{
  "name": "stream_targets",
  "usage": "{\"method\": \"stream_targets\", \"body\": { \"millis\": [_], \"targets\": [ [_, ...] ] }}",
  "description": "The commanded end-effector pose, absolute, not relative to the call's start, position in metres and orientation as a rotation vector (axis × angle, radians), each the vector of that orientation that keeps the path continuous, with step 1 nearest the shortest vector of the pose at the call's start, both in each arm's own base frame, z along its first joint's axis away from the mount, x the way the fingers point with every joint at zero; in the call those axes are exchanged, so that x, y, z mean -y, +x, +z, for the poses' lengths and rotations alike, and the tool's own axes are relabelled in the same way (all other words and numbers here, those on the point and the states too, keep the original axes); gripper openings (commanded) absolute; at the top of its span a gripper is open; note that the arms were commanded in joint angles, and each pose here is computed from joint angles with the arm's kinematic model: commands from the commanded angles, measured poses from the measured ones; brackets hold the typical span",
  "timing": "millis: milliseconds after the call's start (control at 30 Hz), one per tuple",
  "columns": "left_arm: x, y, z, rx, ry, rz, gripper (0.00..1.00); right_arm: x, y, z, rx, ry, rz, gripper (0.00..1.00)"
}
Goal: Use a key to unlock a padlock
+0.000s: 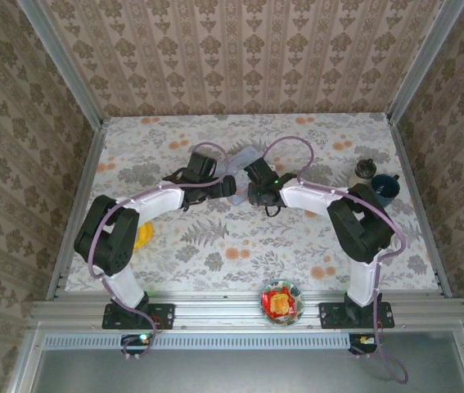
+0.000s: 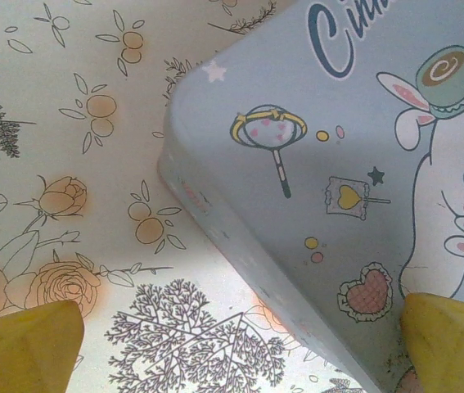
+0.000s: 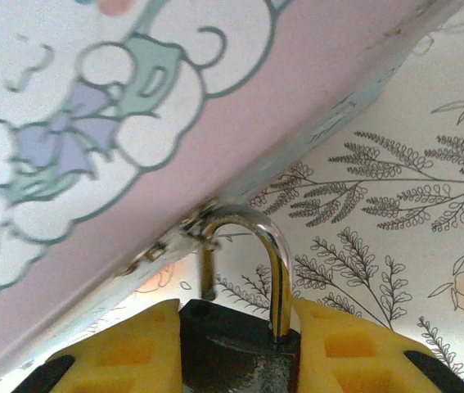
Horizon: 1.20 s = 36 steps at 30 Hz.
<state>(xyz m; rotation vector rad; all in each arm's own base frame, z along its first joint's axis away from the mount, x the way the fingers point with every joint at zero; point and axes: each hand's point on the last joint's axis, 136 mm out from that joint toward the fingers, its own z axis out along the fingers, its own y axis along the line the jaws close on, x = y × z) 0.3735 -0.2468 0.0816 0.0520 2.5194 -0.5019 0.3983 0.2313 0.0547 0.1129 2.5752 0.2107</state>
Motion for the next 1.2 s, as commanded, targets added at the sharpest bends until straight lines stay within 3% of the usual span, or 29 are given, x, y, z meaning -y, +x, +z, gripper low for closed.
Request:
{"method": "stream_targets", "body": {
  "millis": [0,700,1067,1167],
  "targets": [
    [0.235,0.360,0.064,-2.591,0.033,-0.444,1.00,-0.233,0.418,0.089,-2.483,0.130,0.280,0.06],
    [0.239,0.363,0.072,-2.583,0.053,-0.437,1.00,-0.240,0.425,0.083,-2.520,0.132,0.529,0.09],
    [0.243,0.373,0.170,-2.329,0.158,-0.234,1.00,-0.247,0.390,0.073,-2.516,0.252,0.690,0.06],
    [0.254,0.378,0.177,-2.320,0.202,-0.211,1.00,-0.247,0.380,0.075,-2.501,0.277,0.713,0.05]
  ]
}}
